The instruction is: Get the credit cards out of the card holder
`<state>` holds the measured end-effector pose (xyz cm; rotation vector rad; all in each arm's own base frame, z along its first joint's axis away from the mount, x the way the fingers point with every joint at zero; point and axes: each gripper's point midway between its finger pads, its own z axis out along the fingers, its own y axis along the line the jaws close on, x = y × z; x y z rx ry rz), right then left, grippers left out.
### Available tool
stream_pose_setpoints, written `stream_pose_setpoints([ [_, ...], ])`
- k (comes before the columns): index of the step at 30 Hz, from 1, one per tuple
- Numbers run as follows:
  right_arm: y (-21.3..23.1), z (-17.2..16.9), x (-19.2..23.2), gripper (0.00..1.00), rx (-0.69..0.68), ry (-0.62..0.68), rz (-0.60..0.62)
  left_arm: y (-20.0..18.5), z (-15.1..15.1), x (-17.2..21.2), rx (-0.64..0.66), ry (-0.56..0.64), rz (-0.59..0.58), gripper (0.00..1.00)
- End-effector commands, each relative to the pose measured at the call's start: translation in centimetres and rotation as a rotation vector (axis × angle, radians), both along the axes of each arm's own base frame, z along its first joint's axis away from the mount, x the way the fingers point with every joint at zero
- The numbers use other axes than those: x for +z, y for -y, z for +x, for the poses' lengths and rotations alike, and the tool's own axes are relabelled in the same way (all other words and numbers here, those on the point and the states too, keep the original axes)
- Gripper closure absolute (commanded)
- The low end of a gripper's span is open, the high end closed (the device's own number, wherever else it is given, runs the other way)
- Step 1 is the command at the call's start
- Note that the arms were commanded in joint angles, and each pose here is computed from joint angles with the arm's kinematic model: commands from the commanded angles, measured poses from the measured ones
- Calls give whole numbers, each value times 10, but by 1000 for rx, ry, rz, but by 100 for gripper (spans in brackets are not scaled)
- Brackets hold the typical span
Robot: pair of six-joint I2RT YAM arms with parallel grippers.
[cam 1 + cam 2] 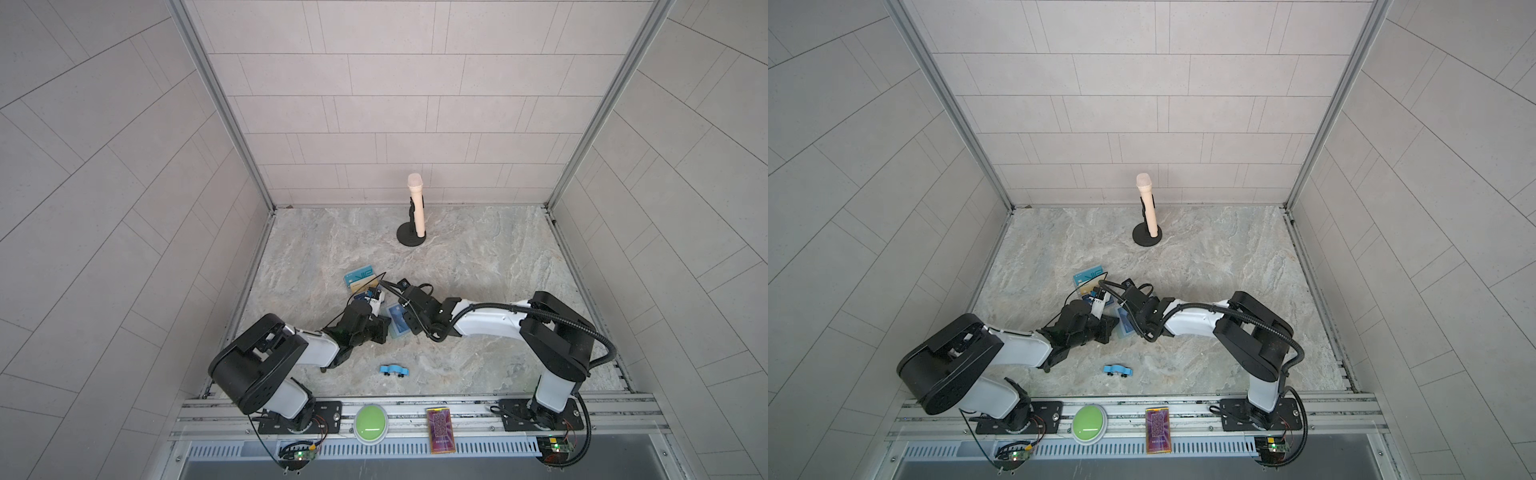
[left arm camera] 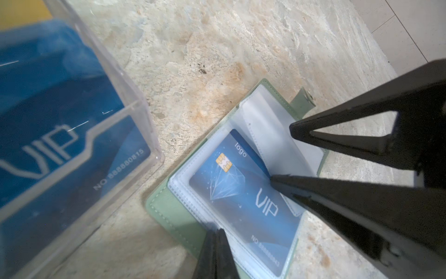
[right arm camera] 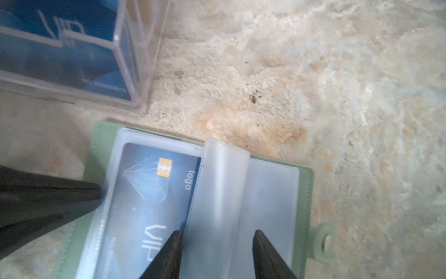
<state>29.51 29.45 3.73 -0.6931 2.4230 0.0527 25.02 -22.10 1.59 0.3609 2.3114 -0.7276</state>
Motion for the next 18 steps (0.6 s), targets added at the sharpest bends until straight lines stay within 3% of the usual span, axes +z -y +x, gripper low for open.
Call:
stream_pose_setpoints([
  [1, 25, 4, 10, 52, -73, 28, -54, -14, -32, -40, -41, -151, 107, 100],
  [13, 68, 14, 43, 51, -173, 89, -123, -12, -34, -40, -59, -153, 118, 100],
  [18, 64, 9, 59, 45, -130, 24, -44, -13, -33, -41, -54, -154, 125, 100],
])
